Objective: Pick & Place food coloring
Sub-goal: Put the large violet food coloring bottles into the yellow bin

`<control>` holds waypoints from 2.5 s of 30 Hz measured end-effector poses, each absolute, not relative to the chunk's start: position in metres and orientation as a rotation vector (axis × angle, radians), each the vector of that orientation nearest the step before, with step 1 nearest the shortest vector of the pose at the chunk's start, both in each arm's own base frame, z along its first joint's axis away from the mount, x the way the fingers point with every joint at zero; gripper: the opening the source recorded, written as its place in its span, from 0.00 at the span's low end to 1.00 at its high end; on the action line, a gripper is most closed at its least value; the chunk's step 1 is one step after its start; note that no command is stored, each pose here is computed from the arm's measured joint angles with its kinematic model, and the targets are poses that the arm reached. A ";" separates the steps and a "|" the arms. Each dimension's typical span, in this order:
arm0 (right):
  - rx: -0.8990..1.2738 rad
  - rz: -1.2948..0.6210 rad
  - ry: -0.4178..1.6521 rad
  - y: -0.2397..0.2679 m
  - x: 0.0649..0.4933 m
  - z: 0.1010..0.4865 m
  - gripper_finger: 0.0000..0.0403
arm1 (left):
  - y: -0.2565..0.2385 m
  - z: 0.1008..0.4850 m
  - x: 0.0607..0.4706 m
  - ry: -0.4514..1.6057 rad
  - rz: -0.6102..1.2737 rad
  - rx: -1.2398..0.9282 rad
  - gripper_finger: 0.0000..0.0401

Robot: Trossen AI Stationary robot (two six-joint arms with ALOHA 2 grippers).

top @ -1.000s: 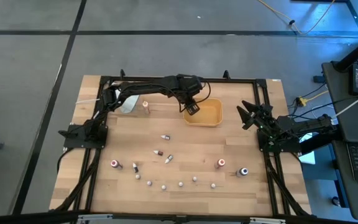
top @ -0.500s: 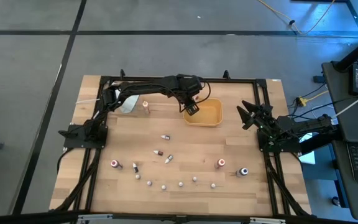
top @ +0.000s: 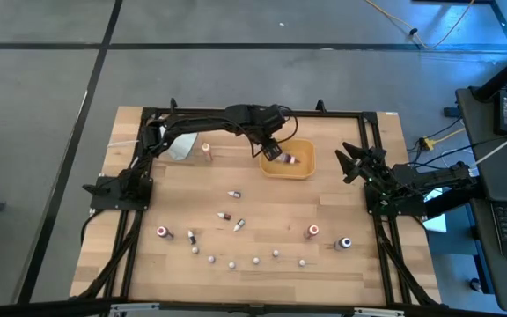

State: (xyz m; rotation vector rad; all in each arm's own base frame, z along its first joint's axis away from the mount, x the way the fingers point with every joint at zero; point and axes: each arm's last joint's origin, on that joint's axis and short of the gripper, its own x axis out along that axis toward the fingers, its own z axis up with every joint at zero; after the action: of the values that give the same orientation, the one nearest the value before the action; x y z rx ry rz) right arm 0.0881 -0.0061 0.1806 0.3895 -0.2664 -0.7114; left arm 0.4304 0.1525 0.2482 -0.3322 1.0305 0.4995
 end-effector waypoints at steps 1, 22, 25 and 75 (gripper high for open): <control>0.389 -0.711 -0.266 -0.006 0.088 0.181 0.72 | 0.152 0.249 0.430 1.031 0.498 -0.331 0.44; 0.392 -0.711 -0.267 -0.006 0.088 0.181 0.72 | 0.141 0.250 0.437 1.003 0.358 -0.388 0.45; 0.391 -0.711 -0.267 -0.006 0.088 0.181 0.72 | 0.141 0.250 0.437 1.002 0.358 -0.388 0.45; 0.359 -0.720 -0.217 -0.006 0.089 0.176 0.72 | 0.116 0.251 0.473 0.792 -0.007 0.256 0.67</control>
State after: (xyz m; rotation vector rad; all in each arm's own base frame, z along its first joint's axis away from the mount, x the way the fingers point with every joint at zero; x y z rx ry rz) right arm 0.0888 -0.0059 0.1756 0.3589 -0.2169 -0.7205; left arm 0.4731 0.1156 0.2506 0.2557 0.7918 -0.0074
